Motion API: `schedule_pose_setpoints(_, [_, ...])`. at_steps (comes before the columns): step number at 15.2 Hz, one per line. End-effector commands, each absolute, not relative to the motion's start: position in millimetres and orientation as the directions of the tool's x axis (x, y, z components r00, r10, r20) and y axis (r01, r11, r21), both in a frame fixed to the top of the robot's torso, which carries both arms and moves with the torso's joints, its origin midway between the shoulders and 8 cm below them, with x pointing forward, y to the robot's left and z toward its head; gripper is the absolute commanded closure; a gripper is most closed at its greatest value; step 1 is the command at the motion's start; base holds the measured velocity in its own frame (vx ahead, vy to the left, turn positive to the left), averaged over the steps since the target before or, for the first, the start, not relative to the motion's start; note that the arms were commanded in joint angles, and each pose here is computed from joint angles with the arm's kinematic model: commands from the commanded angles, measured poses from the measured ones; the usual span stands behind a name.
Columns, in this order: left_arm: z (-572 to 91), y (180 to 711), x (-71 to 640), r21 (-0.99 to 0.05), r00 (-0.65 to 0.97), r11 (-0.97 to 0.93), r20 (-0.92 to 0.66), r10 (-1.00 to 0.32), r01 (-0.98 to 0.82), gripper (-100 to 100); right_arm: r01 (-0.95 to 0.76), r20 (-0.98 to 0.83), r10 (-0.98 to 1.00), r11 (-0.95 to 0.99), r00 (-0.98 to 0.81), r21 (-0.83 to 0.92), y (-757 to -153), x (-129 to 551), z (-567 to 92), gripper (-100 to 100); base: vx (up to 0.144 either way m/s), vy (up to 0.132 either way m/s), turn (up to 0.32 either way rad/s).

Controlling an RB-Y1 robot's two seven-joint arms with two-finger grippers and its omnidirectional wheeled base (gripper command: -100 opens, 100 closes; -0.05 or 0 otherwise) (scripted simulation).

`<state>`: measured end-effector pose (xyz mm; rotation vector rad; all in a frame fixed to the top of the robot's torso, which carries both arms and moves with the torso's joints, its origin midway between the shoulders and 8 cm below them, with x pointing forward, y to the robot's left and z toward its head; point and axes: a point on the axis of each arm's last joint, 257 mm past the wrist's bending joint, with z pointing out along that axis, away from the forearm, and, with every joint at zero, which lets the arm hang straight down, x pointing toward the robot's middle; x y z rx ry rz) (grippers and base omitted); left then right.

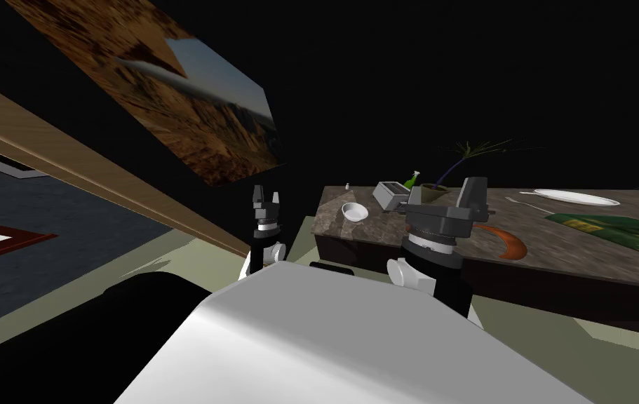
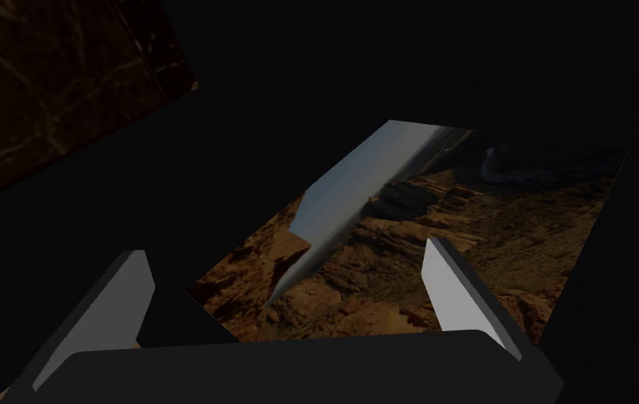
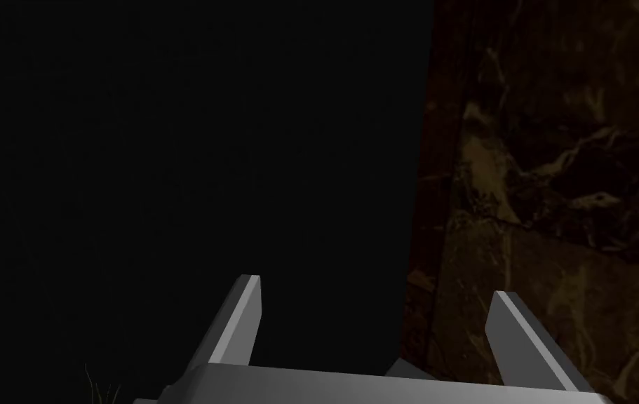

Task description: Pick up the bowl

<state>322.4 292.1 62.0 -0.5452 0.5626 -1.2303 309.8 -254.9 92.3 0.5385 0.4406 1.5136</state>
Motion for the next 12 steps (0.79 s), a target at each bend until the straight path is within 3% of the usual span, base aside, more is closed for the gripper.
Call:
schedule_pose_setpoints(1, [62,292,322,-0.660,0.236,0.244,-0.103,-0.966,0.710,0,-0.798,0.015,1.000,-0.008,0.001,0.602,-247,314,87,-100,-0.008,0.008,0.034])
schedule_pose_setpoints(12, [62,292,322,-0.660,0.236,0.244,-0.103,-0.966,0.710,0,-0.712,-0.186,0.979,0.071,-0.086,0.699,-214,341,40,-100,-0.024,0.024,0.045])
